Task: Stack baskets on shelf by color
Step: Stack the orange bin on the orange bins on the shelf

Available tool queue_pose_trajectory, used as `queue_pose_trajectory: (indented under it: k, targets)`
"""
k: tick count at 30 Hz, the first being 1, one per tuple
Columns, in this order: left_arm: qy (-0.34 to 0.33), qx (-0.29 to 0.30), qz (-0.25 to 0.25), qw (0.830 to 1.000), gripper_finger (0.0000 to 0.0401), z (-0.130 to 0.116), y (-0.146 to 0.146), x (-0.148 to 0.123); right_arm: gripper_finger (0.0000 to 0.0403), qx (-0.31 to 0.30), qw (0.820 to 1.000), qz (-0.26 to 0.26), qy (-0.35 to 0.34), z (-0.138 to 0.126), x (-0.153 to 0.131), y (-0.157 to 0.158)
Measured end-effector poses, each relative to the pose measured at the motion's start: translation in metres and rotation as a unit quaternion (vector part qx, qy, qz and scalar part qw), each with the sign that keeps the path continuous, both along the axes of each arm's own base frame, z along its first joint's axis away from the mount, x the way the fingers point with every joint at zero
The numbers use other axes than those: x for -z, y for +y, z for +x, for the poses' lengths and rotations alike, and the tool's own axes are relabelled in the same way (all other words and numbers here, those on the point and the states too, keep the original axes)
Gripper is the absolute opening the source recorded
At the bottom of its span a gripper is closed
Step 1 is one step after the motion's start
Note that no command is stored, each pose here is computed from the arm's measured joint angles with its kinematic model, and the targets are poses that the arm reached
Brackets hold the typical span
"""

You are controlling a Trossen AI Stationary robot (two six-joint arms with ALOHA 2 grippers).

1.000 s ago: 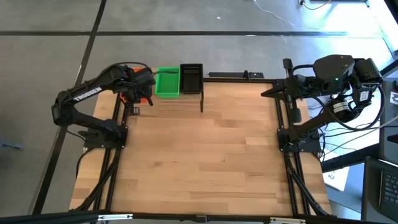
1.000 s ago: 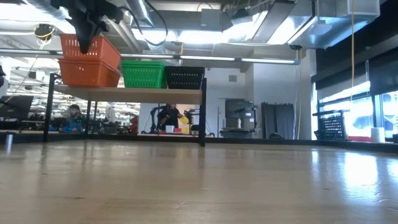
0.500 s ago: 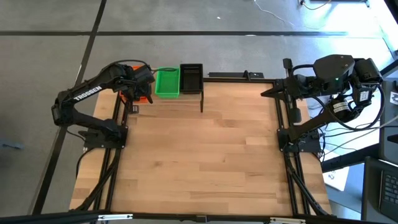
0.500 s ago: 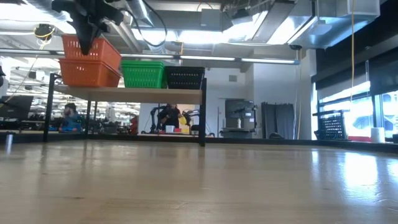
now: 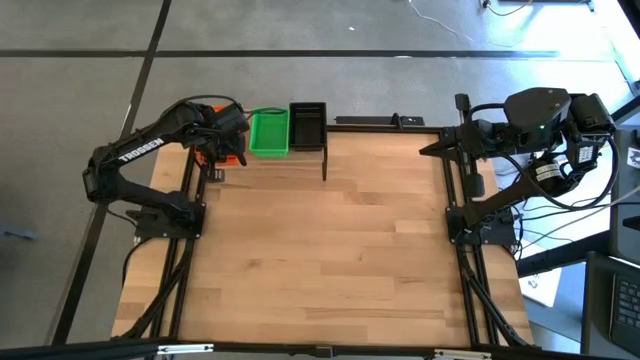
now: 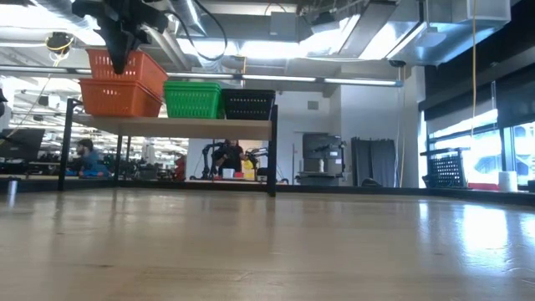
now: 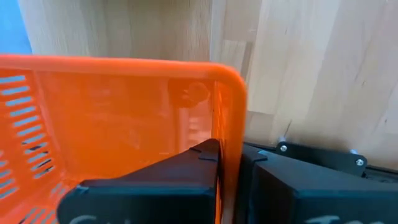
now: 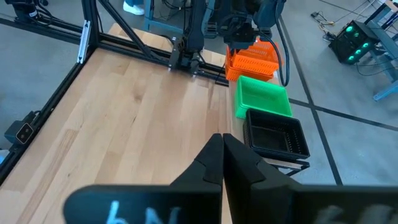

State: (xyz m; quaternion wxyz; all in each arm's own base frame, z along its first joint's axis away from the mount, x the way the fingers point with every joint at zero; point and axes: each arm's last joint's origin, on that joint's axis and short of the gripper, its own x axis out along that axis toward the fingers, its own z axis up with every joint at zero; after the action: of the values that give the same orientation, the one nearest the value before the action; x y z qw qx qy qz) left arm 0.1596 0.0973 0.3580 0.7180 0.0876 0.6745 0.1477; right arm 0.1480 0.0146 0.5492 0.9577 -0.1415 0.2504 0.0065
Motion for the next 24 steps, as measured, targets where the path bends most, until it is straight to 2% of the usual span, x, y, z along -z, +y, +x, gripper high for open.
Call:
queue_pose_trajectory:
  k: [10,14,21,24]
  targets:
    - [0.005,-0.003,-0.002,1.0,0.0001,0.0023,0.0014,0.0019,0.0,-0.001,1.0,0.0,0.0,-0.0001,0.0,0.0001]
    - [0.003,-0.031,-0.004,0.999,0.0013,0.002,0.0044,0.003,0.0,-0.001,1.0,0.0,0.0,0.0,0.0,0.0001]
    - [0.008,-0.021,-0.002,1.0,0.0003,0.0014,0.0054,0.003,0.0,0.0,1.0,0.0,0.0,0.0001,0.0,0.0001]
    - [0.008,-0.022,-0.002,1.0,0.0012,0.0014,0.0054,0.003,0.0,0.0,1.0,0.0,0.0,0.0001,0.0,0.0001]
